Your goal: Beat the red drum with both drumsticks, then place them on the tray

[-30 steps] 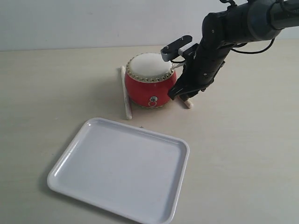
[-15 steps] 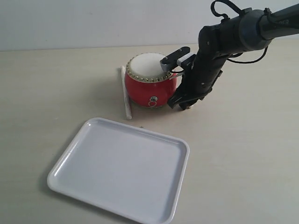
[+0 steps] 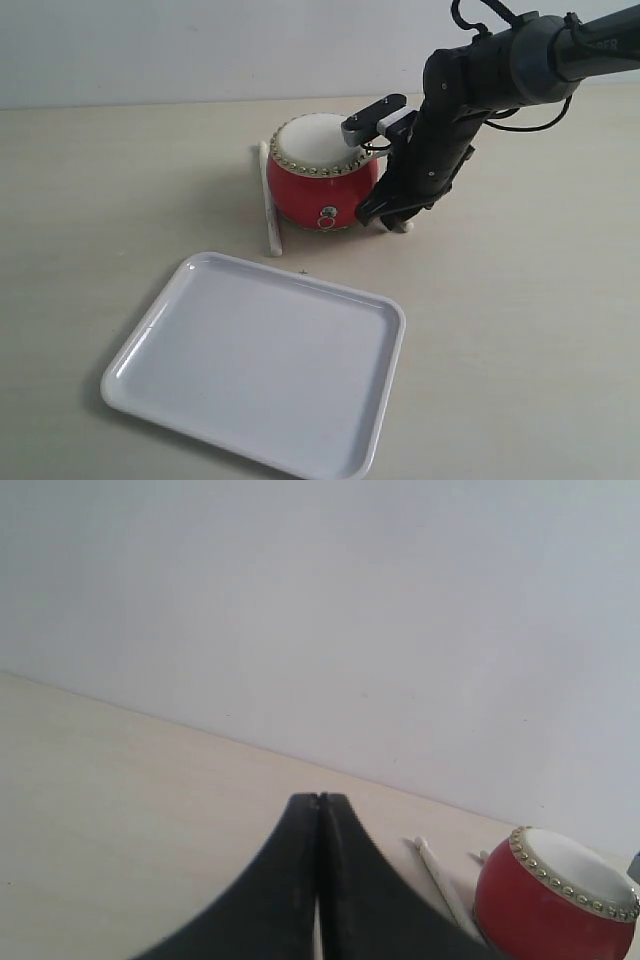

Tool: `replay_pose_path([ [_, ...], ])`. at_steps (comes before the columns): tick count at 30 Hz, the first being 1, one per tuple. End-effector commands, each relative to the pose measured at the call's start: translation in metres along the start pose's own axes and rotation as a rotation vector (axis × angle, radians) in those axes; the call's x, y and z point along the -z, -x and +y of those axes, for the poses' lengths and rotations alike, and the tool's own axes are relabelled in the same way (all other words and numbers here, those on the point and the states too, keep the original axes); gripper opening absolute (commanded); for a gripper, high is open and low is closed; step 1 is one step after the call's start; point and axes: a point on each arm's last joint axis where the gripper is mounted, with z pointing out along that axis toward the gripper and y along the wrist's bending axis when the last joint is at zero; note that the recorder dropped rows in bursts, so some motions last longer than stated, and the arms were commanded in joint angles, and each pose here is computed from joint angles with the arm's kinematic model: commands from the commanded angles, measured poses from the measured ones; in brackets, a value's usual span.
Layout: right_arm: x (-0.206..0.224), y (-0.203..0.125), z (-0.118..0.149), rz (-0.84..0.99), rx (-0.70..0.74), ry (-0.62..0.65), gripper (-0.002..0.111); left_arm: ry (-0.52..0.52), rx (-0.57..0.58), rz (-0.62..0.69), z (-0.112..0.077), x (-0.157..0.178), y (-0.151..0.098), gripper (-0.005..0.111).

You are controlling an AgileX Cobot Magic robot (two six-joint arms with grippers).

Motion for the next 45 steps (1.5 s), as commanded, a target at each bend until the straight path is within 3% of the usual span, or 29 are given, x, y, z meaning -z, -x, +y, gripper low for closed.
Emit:
replay_pose_path([
  [1,0.0001,0.0016,0.0003,-0.005,-0.017,0.004,0.04,0.0,-0.001,-0.006,0.0002,0.0004,-0.0003,0.0],
  [33,-0.0071,-0.0022,0.001,0.024,-0.062,0.008,0.039,0.0,0.0,-0.006,0.0002,0.0004,-0.0003,0.0],
  [42,-0.007,-0.0043,0.0016,0.048,-0.07,0.014,0.017,0.0,0.0,-0.006,0.0002,0.0004,-0.0003,0.0],
  [45,-0.007,-0.0052,-0.0018,0.056,-0.107,-0.024,0.003,0.0,0.0,-0.006,0.0002,0.0004,-0.0003,0.0],
])
